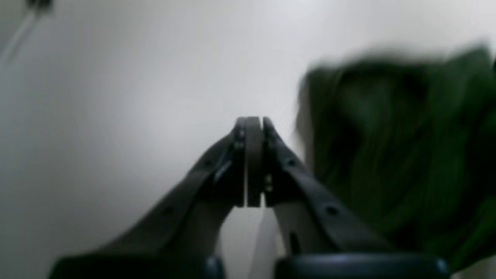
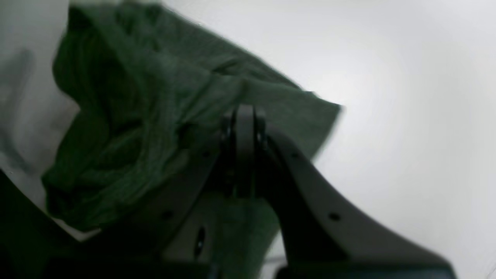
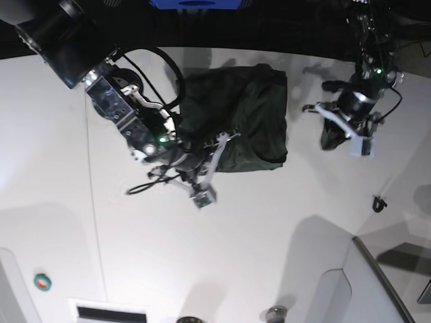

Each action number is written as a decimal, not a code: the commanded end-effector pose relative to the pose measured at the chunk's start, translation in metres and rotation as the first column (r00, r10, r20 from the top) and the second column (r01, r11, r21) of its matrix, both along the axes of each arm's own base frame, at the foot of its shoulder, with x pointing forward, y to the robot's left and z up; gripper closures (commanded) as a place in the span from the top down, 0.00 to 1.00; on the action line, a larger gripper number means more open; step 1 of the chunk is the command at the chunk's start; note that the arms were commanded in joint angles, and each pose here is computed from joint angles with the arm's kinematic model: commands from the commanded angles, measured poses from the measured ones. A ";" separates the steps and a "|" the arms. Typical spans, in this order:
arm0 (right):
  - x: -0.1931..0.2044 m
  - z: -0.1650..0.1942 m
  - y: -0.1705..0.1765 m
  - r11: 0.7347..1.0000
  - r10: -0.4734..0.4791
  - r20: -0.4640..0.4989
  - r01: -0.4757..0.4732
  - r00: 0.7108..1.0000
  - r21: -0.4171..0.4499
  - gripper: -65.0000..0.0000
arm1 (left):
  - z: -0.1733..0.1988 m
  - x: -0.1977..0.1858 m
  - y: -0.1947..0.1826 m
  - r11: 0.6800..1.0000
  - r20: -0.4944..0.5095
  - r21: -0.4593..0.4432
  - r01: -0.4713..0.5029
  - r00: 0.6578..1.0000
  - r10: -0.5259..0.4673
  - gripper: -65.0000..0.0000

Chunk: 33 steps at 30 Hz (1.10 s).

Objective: Layout the t-shirt on the table in an organized manner, then fold the t-shirt properly
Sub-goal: 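Grasp opposite sides of the green bundle with both grippers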

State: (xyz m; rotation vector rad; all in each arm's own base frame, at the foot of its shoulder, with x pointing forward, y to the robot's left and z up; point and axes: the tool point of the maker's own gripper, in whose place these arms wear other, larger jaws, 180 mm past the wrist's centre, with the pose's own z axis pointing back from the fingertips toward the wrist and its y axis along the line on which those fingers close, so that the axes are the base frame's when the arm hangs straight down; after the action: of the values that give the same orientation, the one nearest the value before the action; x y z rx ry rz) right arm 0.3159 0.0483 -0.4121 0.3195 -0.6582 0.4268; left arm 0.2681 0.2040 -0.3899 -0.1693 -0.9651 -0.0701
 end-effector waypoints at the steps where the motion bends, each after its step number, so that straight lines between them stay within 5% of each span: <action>1: 0.017 0.015 -0.010 0.999 -0.037 0.052 0.036 0.998 0.020 0.01 | 0.016 0.010 -0.014 0.999 0.059 -0.028 0.035 0.998 -0.033 0.00; 9: 0.028 0.011 -0.062 0.991 -0.131 0.056 0.132 0.990 -0.018 0.01 | 0.011 0.033 -0.075 0.979 0.069 -0.080 0.188 0.981 -0.183 0.00; 17: 0.028 0.009 -0.069 0.988 -0.154 0.051 0.155 0.987 -0.017 0.01 | -0.035 0.033 -0.057 0.986 -0.039 -0.109 0.126 0.991 -0.131 0.00; 23: 0.027 0.011 -0.061 0.990 -0.139 0.053 0.140 0.989 -0.007 0.01 | -0.057 0.029 -0.033 0.992 -0.076 -0.109 0.069 0.994 -0.078 0.00; 33: 0.015 0.023 -0.008 0.996 0.031 0.065 -0.036 0.997 0.080 0.01 | -0.058 0.033 -0.028 0.993 -0.068 -0.107 0.058 0.995 -0.066 0.00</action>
State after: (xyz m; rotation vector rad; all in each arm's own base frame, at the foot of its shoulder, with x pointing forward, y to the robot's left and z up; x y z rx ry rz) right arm 0.3189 0.0357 -0.4049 0.3827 -0.6810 0.4351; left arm 0.2888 0.1728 -0.4619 -0.2931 -0.8362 -0.0672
